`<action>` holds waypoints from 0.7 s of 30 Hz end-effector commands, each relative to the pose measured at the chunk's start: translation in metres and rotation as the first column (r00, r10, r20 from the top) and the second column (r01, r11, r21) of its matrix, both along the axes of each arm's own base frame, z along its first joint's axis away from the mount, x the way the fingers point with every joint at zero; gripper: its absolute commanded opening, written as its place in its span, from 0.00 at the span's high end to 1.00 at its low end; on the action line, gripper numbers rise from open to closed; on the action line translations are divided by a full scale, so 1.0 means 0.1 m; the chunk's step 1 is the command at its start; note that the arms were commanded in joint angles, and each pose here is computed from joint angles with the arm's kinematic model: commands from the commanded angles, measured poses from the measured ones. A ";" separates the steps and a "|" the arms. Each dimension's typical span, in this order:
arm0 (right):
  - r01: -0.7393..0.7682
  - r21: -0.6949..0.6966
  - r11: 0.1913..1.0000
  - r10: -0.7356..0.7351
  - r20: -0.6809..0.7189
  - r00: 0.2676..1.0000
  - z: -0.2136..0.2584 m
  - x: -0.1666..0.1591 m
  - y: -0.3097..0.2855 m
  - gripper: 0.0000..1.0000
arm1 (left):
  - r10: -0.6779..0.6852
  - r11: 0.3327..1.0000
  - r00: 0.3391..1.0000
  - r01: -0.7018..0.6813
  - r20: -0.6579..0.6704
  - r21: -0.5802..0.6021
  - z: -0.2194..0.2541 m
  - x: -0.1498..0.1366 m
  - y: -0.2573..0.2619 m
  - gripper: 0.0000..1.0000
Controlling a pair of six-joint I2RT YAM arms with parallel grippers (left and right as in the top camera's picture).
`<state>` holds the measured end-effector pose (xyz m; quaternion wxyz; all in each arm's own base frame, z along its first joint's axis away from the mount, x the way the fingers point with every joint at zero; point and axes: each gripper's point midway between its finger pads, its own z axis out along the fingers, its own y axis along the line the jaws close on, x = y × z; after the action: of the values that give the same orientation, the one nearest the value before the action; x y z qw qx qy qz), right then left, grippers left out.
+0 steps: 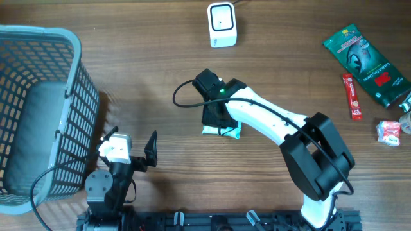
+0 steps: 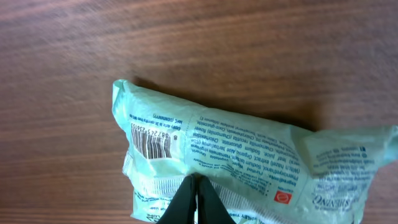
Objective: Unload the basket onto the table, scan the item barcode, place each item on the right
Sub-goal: 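Grasp the teal wipes pack with right gripper and lift it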
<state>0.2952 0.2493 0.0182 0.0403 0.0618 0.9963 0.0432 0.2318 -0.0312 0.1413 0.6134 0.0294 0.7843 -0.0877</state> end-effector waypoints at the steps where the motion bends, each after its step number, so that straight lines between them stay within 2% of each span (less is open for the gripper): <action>1: 0.015 0.036 0.999 -0.016 0.028 0.999 0.23 0.01 -0.02 0.96 | -0.009 1.000 1.000 0.009 0.003 -0.011 0.00 0.00 -0.02 0.00; 3: -0.038 0.119 0.992 0.021 0.135 0.991 0.65 0.10 0.06 0.96 | -0.009 1.000 1.000 0.009 0.003 -0.011 0.00 0.00 -0.02 0.00; 5: -0.030 0.152 0.988 0.003 0.171 0.985 0.90 0.08 0.04 0.93 | -0.009 1.000 1.000 0.009 0.003 -0.011 0.00 0.00 -0.02 0.00; 6: 0.040 0.165 0.986 -0.066 0.156 0.985 1.00 0.02 -0.03 0.61 | -0.009 1.000 1.000 0.009 0.003 -0.011 0.00 0.00 -0.02 0.00; 7: 0.130 0.166 0.978 -0.151 0.122 0.981 1.04 -0.05 -0.11 0.01 | -0.009 1.000 1.000 0.009 0.003 -0.011 0.00 0.00 -0.02 0.00; 10: 0.390 0.108 0.914 -0.391 -0.016 0.920 0.98 -0.30 -0.31 0.00 | -0.009 1.000 1.000 0.009 0.003 -0.011 0.00 0.00 -0.02 0.00; 13: 0.540 0.069 0.839 -0.536 -0.068 0.841 0.79 -0.41 -0.40 0.00 | -0.009 1.000 1.000 0.009 0.003 -0.011 0.00 0.00 -0.02 0.00; 18: 0.513 0.059 0.856 -0.509 -0.074 0.858 0.44 -0.42 -0.56 0.00 | -0.009 1.000 1.000 0.009 0.003 -0.011 0.00 0.00 -0.02 0.00; 21: 0.387 0.115 0.915 -0.381 -0.070 0.922 0.27 -0.30 -0.68 0.00 | -0.009 1.000 1.000 0.009 0.003 -0.011 0.00 0.00 -0.02 0.00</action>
<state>0.2596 0.1932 0.0589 0.0313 0.3091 0.9469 0.0827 0.2318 -0.0312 0.1413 0.6134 0.0294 0.7843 -0.0877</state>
